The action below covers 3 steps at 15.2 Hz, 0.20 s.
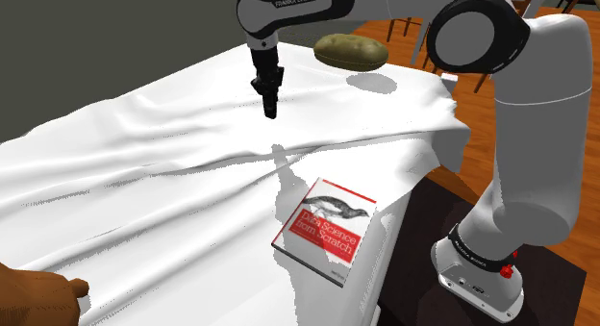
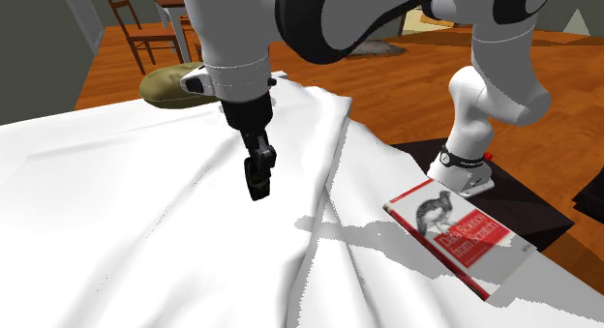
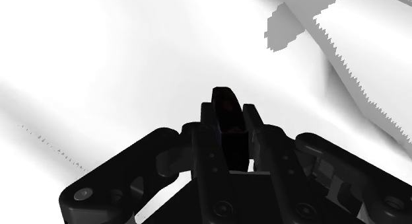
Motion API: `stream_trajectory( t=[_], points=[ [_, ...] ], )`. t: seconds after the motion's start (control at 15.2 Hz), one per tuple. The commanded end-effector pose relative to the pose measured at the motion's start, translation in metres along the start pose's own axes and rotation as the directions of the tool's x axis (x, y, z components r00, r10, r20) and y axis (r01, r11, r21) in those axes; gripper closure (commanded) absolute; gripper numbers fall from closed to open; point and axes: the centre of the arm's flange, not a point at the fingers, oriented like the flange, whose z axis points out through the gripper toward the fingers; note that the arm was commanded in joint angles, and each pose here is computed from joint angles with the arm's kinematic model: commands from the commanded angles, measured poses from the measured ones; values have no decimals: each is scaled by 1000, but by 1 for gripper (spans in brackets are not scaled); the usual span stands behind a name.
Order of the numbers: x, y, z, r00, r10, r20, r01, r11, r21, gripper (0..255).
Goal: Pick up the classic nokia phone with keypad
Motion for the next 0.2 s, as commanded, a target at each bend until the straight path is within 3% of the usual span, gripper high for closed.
stream_trajectory(
  t=[0.0,0.13],
  points=[
    [0,1,-11,1000,0,0,0,1000,0,255],
    [0,1,-12,1000,0,0,0,1000,0,255]
  ],
)
